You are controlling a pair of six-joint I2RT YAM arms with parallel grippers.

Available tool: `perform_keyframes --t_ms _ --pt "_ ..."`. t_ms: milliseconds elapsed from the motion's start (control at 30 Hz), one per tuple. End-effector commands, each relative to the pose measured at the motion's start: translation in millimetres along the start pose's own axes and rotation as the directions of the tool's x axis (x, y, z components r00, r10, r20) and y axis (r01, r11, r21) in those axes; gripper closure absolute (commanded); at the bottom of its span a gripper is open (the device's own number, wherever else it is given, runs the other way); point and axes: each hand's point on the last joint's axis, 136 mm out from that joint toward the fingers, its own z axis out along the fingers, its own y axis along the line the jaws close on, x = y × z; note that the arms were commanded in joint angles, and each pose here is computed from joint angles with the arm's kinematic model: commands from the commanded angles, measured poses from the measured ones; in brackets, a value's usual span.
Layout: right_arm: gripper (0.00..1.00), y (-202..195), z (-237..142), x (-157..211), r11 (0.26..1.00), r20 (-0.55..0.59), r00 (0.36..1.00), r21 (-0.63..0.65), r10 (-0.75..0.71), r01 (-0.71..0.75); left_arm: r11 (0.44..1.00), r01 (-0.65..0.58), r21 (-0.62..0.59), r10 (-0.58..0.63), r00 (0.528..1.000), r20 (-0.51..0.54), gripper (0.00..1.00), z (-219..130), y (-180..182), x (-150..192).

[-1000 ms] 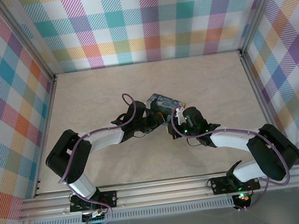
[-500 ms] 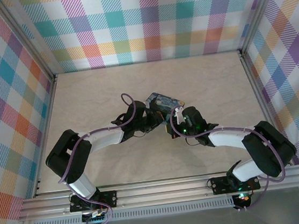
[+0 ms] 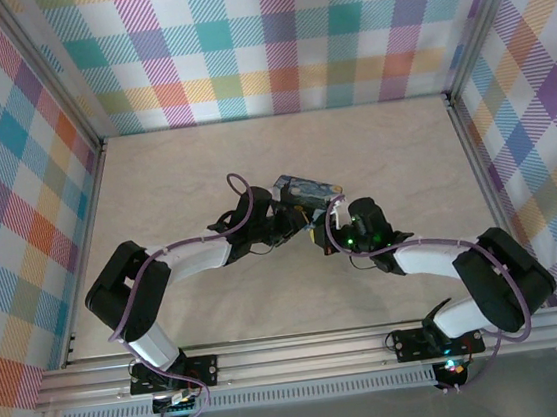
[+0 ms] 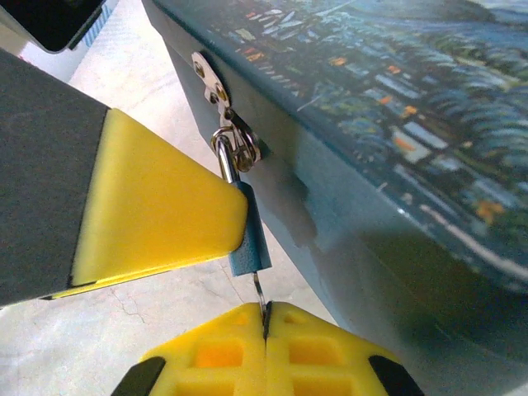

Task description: Unlock a padlock with a key

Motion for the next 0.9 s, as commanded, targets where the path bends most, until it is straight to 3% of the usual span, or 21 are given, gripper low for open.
perform_keyframes --t_ms 0,633,867 --pt "1.00 36.2 -7.9 -44.3 0.985 0.163 0.984 -0.141 -0.071 0.094 0.999 -0.002 0.032 0.005 0.997 -0.071 0.77 3.4 -15.3 22.4" --pt "1.00 38.2 -19.7 -51.9 0.981 0.196 0.976 -0.150 -0.094 0.125 1.000 0.012 0.016 -0.010 0.995 -0.101 0.77 18.0 -14.2 34.6" --pt "1.00 20.4 -15.3 -32.0 0.992 0.143 0.988 -0.099 -0.062 0.077 1.000 0.000 0.008 0.001 0.997 -0.082 0.67 17.3 -14.2 29.9"
